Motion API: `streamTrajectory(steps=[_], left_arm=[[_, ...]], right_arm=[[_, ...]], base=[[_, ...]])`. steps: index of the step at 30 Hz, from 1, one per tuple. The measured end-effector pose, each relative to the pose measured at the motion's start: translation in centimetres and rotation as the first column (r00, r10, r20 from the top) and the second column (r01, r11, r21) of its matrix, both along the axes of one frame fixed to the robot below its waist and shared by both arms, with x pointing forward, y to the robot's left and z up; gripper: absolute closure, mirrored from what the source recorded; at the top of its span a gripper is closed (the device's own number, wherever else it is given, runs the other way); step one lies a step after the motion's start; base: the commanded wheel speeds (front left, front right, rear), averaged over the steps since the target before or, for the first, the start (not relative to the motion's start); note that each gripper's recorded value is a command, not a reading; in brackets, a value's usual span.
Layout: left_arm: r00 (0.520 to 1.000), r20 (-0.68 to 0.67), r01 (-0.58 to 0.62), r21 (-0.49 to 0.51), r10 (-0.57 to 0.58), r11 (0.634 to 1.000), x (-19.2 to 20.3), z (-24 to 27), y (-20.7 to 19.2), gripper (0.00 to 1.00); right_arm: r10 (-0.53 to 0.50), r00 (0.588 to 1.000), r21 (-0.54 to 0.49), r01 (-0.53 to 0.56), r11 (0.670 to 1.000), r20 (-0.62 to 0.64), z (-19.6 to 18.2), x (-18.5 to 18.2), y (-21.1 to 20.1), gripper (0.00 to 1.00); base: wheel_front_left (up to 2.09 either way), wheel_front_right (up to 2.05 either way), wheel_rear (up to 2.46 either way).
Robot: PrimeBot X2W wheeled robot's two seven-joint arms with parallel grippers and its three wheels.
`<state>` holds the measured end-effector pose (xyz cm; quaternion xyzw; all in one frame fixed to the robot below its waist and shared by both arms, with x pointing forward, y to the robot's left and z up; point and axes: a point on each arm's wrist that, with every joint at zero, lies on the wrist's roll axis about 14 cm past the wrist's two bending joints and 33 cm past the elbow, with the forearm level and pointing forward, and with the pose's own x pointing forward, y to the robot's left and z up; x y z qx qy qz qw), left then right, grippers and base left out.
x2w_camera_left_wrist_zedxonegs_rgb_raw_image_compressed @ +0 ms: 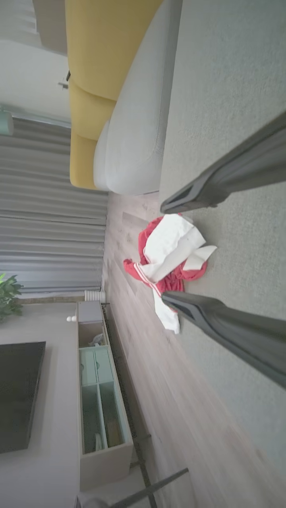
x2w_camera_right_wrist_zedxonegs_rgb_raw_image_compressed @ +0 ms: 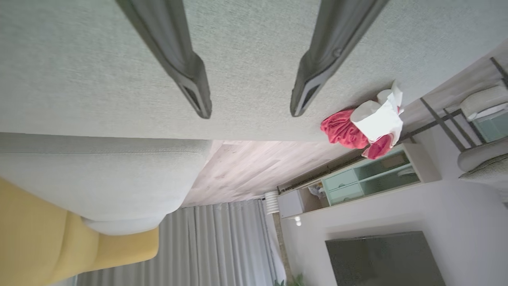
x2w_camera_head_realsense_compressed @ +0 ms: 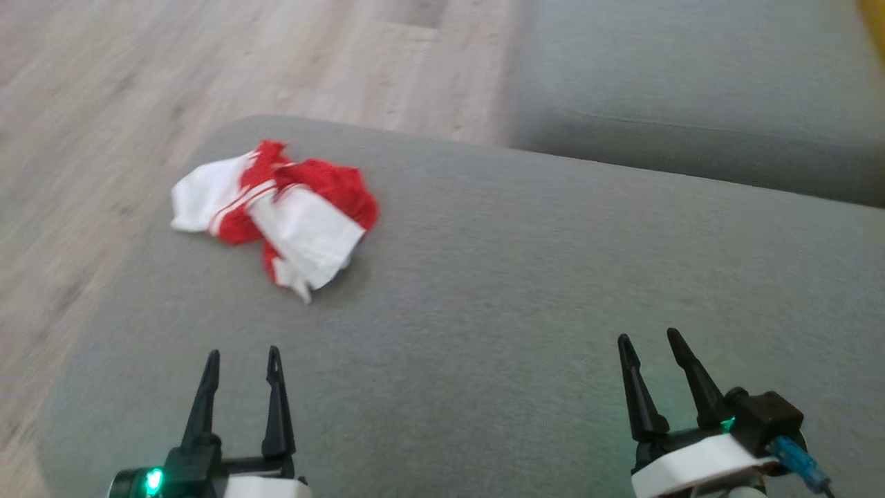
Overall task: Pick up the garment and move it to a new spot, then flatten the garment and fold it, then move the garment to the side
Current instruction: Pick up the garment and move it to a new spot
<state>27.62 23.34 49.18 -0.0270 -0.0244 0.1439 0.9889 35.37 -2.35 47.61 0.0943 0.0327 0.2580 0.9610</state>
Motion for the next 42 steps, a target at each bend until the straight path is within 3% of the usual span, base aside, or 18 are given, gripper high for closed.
streamTrajectory(steps=[8,14,18,25,27,29,31,36,42], left_arm=[[0.988,-0.01,-0.153,0.002,0.153,0.988,-3.2,-0.2,3.7,0.0],[0.98,-0.01,-0.197,0.059,0.198,0.979,-3.2,0.6,5.1,0.0],[0.983,0.052,-0.182,0.153,0.176,0.971,-0.3,3.5,5.7,0.0],[0.972,0.231,-0.13,0.346,0.05,0.929,9.6,11.9,6.6,0.0],[0.987,0.161,-0.078,0.381,0.017,0.921,13.0,10.7,7.3,0.0],[1.0,-0.002,-0.008,0.373,0.009,0.928,16.1,7.0,8.2,0.0],[0.987,-0.162,0.044,0.343,0.013,0.938,18.5,3.6,8.8,0.0],[0.944,-0.33,0.088,0.259,0.002,0.962,24.0,-0.7,10.2,0.0],[0.831,-0.557,0.083,0.145,0.012,0.986,22.8,-9.6,10.5,0.0]], right_arm=[[0.136,0.991,-0.004,-0.136,0.991,-0.009,-0.3,0.6,4.6,0.0],[0.165,0.986,-0.024,-0.166,0.986,-0.022,-1.3,1.1,5.4,0.0],[0.145,0.989,-0.036,-0.146,0.989,-0.02,-1.8,2.8,4.8,0.0],[0.131,0.991,-0.128,-0.134,0.983,-0.035,-5.0,6.7,1.9,0.0],[0.131,0.991,-0.15,-0.135,0.979,-0.038,-5.9,7.9,1.2,0.0],[0.132,0.99,-0.174,-0.138,0.975,-0.043,-7.0,8.9,0.6,0.0],[0.133,0.99,-0.191,-0.141,0.971,-0.05,-8.0,9.8,0.0,0.0],[0.112,0.993,-0.203,-0.119,0.972,-0.045,-9.6,11.7,-1.5,0.0],[0.082,0.996,-0.204,-0.087,0.975,-0.032,-10.2,12.9,-2.9,0.0]], base=[[0.0,0.0,0.0],[0.0,0.0,0.0],[0.0,0.0,0.0],[0.0,0.0,0.0],[0.0,0.0,0.0],[0.0,0.0,0.0],[0.0,0.0,0.0],[0.0,0.0,0.0],[0.0,0.0,0.0]])
